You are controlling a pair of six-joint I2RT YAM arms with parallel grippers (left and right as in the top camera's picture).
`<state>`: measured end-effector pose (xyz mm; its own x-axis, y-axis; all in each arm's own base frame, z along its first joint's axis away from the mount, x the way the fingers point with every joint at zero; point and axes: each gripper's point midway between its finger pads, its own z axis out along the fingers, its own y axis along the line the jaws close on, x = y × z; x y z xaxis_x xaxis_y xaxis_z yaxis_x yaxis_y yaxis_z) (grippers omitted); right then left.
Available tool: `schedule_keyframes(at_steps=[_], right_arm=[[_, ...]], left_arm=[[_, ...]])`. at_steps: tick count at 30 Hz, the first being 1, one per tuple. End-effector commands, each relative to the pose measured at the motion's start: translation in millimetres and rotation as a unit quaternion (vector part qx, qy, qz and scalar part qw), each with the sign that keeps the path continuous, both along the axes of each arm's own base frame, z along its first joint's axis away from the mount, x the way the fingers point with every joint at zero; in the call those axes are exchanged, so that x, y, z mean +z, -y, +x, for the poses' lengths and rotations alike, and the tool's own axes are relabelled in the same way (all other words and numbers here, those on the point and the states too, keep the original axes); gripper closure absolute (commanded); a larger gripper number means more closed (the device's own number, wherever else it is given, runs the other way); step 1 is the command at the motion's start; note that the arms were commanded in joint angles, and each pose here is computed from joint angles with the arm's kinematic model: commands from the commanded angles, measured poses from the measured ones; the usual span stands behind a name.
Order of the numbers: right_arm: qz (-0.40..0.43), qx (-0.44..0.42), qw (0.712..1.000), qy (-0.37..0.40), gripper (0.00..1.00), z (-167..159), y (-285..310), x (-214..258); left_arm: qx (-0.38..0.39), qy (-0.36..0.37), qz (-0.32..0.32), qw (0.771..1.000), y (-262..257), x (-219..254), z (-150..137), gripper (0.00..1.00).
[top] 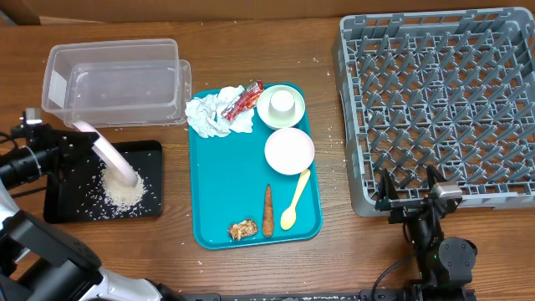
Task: Sort waste into correct bins and load items into the dishwasher
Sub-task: 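Carry the plate left and tip rice onto the black tray, then bring the emptied plate back and lower it onto the teal tray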
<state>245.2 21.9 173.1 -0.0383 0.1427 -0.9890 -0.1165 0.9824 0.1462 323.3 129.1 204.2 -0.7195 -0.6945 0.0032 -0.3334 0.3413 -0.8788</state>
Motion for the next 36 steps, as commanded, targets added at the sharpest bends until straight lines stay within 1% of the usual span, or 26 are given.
schedule_keyframes(at_steps=[1,2,3,4,6,7,8,9,10,11,14,16,18,19,20,24,28,30,33,36], right_arm=[[-0.002,-0.003,1.0,0.001,0.0,0,1,-2],[-0.002,-0.003,1.0,0.001,0.0,0,1,-2],[-0.002,-0.003,1.0,0.001,0.0,0,1,-2],[-0.002,-0.003,1.0,0.001,0.0,0,1,-2],[-0.002,-0.003,1.0,0.001,0.0,0,1,-2],[-0.002,-0.003,1.0,0.001,0.0,0,1,-2],[-0.002,-0.003,1.0,0.001,0.0,0,1,-2],[-0.002,-0.003,1.0,0.001,0.0,0,1,-2],[-0.002,-0.003,1.0,0.001,0.0,0,1,-2],[-0.002,-0.003,1.0,0.001,0.0,0,1,-2],[-0.002,-0.003,1.0,0.001,0.0,0,1,-2],[-0.002,-0.003,1.0,0.001,0.0,0,1,-2],[-0.002,-0.003,1.0,0.001,0.0,0,1,-2],[-0.002,-0.003,1.0,0.001,0.0,0,1,-2],[-0.002,-0.003,1.0,0.001,0.0,0,1,-2],[-0.002,-0.003,1.0,0.001,0.0,0,1,-2],[-0.002,-0.003,1.0,0.001,0.0,0,1,-2],[-0.002,-0.003,1.0,0.001,0.0,0,1,-2],[-0.002,-0.003,1.0,0.001,0.0,0,1,-2],[-0.002,-0.003,1.0,0.001,0.0,0,1,-2]], left_arm=[[0.012,0.038,-0.028,0.999,2,22,-3,0.96],[0.005,0.065,-0.036,0.997,6,30,-4,0.96],[-0.006,0.112,-0.029,0.993,7,39,-2,0.96],[-0.006,0.117,-0.021,0.993,4,39,0,0.96],[0.002,0.101,-0.039,0.994,6,39,-2,0.96],[0.001,0.112,-0.042,0.993,7,43,-3,0.96],[-0.004,0.135,-0.032,0.99,6,46,0,0.96],[-0.005,0.141,-0.02,0.99,3,44,2,0.96],[-0.002,0.127,-0.017,0.992,0,40,3,0.96],[0.007,0.1,-0.027,0.995,0,36,1,0.96],[0.001,0.095,-0.029,0.995,4,35,-2,0.96],[-0.004,0.073,-0.054,0.996,15,38,-8,0.96],[-0.024,0.104,-0.065,0.992,29,50,-12,0.96],[-0.033,0.123,-0.06,0.99,33,54,-12,0.96],[-0.041,0.118,-0.055,0.991,37,54,-13,0.96],[-0.084,0.111,-0.035,0.99,60,54,-13,0.96],[-0.169,0.095,-0.006,0.981,107,53,-18,0.96],[-0.214,0.09,0.004,0.973,134,54,-21,0.96],[-0.286,0.088,0.018,0.954,177,55,-29,0.96],[-0.337,0.051,0.058,0.938,207,40,-32,0.96]])
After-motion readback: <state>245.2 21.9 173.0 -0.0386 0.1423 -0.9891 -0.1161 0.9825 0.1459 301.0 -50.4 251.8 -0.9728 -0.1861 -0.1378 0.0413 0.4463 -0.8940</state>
